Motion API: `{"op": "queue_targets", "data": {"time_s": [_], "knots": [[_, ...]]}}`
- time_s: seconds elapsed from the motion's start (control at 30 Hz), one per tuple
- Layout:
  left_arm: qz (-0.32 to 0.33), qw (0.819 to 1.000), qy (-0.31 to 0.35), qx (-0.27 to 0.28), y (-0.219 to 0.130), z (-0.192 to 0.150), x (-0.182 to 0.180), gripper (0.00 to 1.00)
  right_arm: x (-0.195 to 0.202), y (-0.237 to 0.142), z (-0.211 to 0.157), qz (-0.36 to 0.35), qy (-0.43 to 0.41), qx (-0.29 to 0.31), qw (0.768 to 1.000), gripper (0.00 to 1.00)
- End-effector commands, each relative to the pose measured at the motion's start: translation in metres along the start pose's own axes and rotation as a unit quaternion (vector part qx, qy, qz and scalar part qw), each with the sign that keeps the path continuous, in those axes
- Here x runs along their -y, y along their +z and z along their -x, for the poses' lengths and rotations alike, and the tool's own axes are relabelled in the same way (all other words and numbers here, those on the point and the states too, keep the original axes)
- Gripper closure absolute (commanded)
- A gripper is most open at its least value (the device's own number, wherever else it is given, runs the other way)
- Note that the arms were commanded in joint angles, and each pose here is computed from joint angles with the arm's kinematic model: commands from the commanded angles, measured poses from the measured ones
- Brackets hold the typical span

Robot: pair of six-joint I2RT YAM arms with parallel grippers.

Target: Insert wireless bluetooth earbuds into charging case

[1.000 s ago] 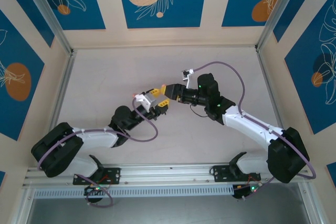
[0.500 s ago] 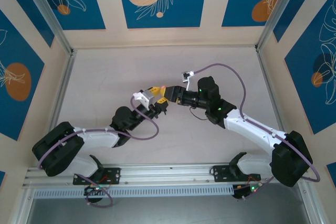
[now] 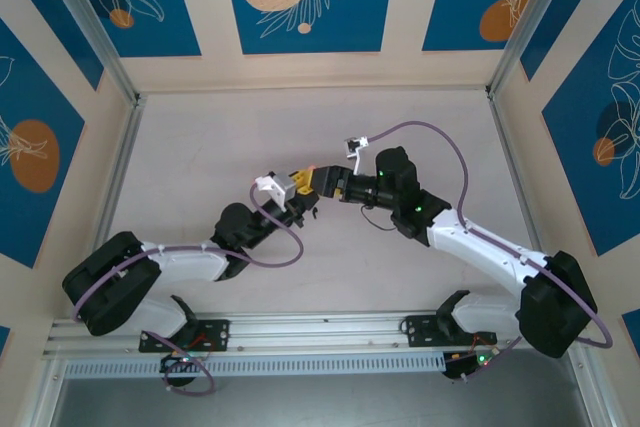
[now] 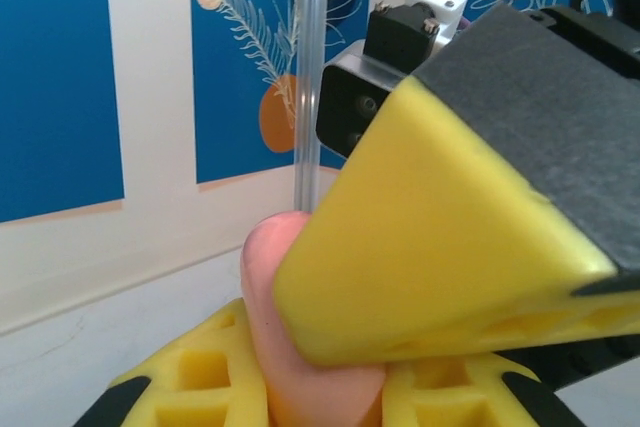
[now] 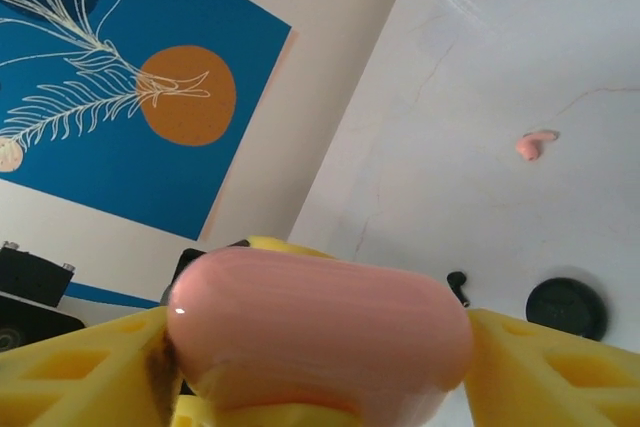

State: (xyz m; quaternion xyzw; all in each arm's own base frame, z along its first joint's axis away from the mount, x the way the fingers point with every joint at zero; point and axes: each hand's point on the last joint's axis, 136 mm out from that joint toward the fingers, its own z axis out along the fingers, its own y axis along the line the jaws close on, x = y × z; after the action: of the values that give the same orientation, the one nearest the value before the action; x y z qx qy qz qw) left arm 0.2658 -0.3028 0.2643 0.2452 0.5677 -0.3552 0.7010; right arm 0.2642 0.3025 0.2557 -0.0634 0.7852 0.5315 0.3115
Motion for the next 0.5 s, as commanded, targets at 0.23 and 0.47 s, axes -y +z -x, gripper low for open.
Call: {"op": "queue_targets", "data": {"time_s": [0.23, 0.47], "knots": [[-0.096, 0.995, -0.001, 0.022, -0.013, 0.017, 0.033, 0.90, -0.004, -0.047, 0.013, 0.036, -0.204, -0.036, 0.978, 0.16], [-0.180, 0.983, -0.019, 0.011, -0.019, 0.021, 0.053, 0.90, -0.014, -0.089, -0.016, 0.145, -0.403, -0.070, 0.901, 0.29]]}}
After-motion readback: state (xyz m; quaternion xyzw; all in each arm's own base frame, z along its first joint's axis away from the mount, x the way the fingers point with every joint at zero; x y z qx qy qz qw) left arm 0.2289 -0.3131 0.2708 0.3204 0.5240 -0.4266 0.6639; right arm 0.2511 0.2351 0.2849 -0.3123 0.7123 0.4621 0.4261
